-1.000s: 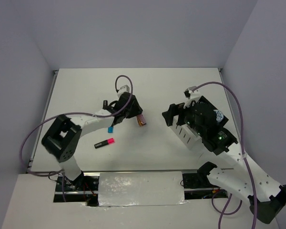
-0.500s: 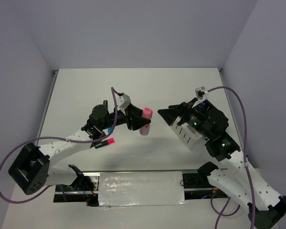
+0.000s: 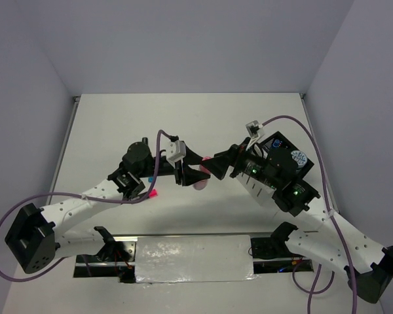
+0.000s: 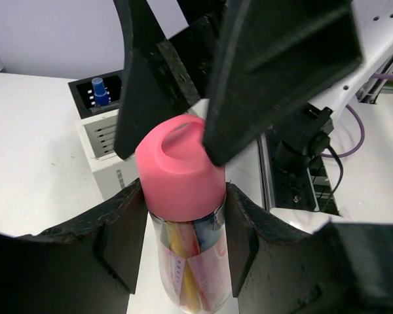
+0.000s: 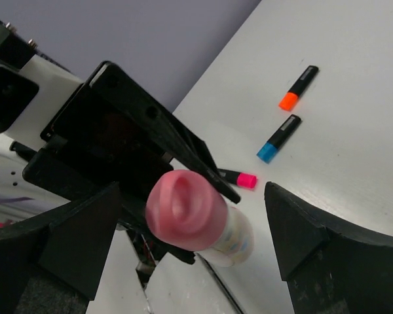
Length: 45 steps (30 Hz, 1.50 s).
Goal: Sort the stationery into containers
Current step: Place the stationery in the storage box.
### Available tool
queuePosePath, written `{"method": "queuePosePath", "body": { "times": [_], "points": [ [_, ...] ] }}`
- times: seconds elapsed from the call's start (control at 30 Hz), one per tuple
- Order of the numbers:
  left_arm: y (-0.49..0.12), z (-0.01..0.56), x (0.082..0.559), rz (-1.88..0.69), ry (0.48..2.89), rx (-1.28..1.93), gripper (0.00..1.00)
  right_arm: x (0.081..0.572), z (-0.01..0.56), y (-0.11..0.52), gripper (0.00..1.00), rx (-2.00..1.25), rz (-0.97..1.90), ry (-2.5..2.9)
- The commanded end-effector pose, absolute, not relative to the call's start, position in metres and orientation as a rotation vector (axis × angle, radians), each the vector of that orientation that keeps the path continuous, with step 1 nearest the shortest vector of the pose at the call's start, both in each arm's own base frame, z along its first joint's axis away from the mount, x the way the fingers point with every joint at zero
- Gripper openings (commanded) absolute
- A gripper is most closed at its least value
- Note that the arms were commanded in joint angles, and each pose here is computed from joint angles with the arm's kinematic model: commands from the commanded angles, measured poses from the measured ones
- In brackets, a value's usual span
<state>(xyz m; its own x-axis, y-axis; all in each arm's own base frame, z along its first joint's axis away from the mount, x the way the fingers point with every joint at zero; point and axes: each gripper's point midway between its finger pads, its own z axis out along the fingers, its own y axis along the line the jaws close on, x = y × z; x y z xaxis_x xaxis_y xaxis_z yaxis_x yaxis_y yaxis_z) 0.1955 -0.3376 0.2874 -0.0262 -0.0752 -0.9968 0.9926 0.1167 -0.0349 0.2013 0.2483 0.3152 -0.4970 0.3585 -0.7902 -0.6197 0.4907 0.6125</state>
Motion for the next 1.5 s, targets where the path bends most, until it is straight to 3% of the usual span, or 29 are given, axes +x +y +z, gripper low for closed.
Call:
{"method": "queuePosePath", "body": {
  "times": [0.0,0.23,0.3,0.5,0.6,0.63,0.67,0.7,0.77,0.8,0.87,0.9,1.23,1.47],
  "points": [
    [-0.342,0.312,0.202,-1.117,1.121,1.076,0.0,0.194,0.34,0.257,0.96,-0.289,1.228,1.646],
    [-0.341,0.316,0.208,-1.085,1.124,1.056,0.0,0.192,0.32,0.266,0.86,-0.334,1.178,1.699],
    [-0.341,0.316,0.207,-1.095,1.121,1.054,0.0,0.195,0.315,0.268,0.75,-0.331,1.154,1.708],
    [-0.342,0.318,0.206,-1.106,1.116,1.052,0.0,0.204,0.302,0.274,0.57,-0.329,1.084,1.747],
    [-0.342,0.317,0.207,-1.097,1.125,1.058,0.0,0.204,0.301,0.276,0.39,-0.347,1.064,1.749],
    [-0.341,0.315,0.207,-1.093,1.133,1.064,0.0,0.203,0.302,0.277,0.27,-0.35,1.06,1.751],
    [-0.341,0.316,0.207,-1.09,1.135,1.063,0.0,0.203,0.301,0.277,0.05,-0.351,1.055,1.757],
    [-0.34,0.316,0.21,-1.079,1.145,1.052,0.04,0.204,0.301,0.277,0.0,-0.351,1.051,1.754],
    [-0.34,0.315,0.213,-1.069,1.172,1.039,0.15,0.203,0.303,0.277,0.0,-0.361,1.053,1.738],
    [-0.339,0.315,0.22,-1.05,1.203,1.004,0.38,0.202,0.306,0.276,0.0,-0.368,1.058,1.719],
    [-0.336,0.314,0.228,-1.023,1.256,0.957,0.62,0.204,0.304,0.273,0.0,-0.363,1.031,1.701],
    [-0.333,0.315,0.237,-0.993,1.286,0.906,0.98,0.21,0.302,0.265,0.0,-0.336,0.983,1.696],
    [-0.26,0.301,0.28,-0.676,1.659,0.443,0.99,0.268,0.315,0.176,0.0,-0.092,0.474,1.63],
    [-0.18,0.279,0.269,-0.396,1.922,0.104,0.99,0.295,0.293,0.088,0.0,0.148,0.18,1.641]
  ]
}}
